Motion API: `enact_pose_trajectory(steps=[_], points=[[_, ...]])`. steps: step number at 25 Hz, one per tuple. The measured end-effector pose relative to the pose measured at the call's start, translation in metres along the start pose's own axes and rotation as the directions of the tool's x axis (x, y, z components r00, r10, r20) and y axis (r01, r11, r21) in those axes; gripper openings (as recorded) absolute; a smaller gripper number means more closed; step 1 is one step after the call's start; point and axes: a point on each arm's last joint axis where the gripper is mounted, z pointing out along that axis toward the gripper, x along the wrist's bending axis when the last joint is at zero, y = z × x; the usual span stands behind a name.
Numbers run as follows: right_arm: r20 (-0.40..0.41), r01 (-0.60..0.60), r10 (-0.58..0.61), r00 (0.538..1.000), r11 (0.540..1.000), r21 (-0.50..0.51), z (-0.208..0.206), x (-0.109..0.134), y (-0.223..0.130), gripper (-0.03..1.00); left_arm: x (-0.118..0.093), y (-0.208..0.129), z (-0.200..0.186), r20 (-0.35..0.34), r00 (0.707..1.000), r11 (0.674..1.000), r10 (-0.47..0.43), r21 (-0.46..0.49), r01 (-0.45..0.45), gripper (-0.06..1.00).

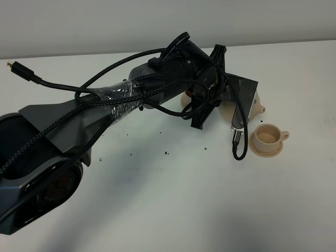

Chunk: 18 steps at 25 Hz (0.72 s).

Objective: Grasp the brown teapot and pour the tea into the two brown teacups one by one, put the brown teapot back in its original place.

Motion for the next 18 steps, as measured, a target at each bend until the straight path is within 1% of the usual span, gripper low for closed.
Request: enact_pose_trajectory(steps=[3,6,9,11,12,18], points=[[-0.001,0.0,0.0,1.0,1.0,0.0,0.0,0.0,0.0,0.24,0.0,0.001,0.004,-0.016,0.999,0.999,0.043,-0.004,-0.043,0.15],[-0.001,0.0,0.0,1.0,1.0,0.0,0.0,0.0,0.0,0.24,-0.003,0.002,0.011,-0.017,0.995,0.995,0.096,-0.005,-0.096,0.15],[-0.001,0.0,0.0,1.0,1.0,0.0,0.0,0.0,0.0,0.24,0.0,0.003,0.012,-0.048,0.988,0.989,0.146,-0.007,-0.147,0.15],[-0.001,0.0,0.0,1.0,1.0,0.0,0.0,0.0,0.0,0.24,0.003,0.003,0.012,-0.082,0.979,0.982,0.186,-0.008,-0.187,0.15],[-0.001,0.0,0.0,1.0,1.0,0.0,0.0,0.0,0.0,0.24,0.003,0.003,0.012,-0.087,0.975,0.978,0.206,-0.007,-0.207,0.15],[-0.001,0.0,0.0,1.0,1.0,0.0,0.0,0.0,0.0,0.24,0.003,0.004,0.012,-0.089,0.942,0.946,0.323,0.004,-0.324,0.15]])
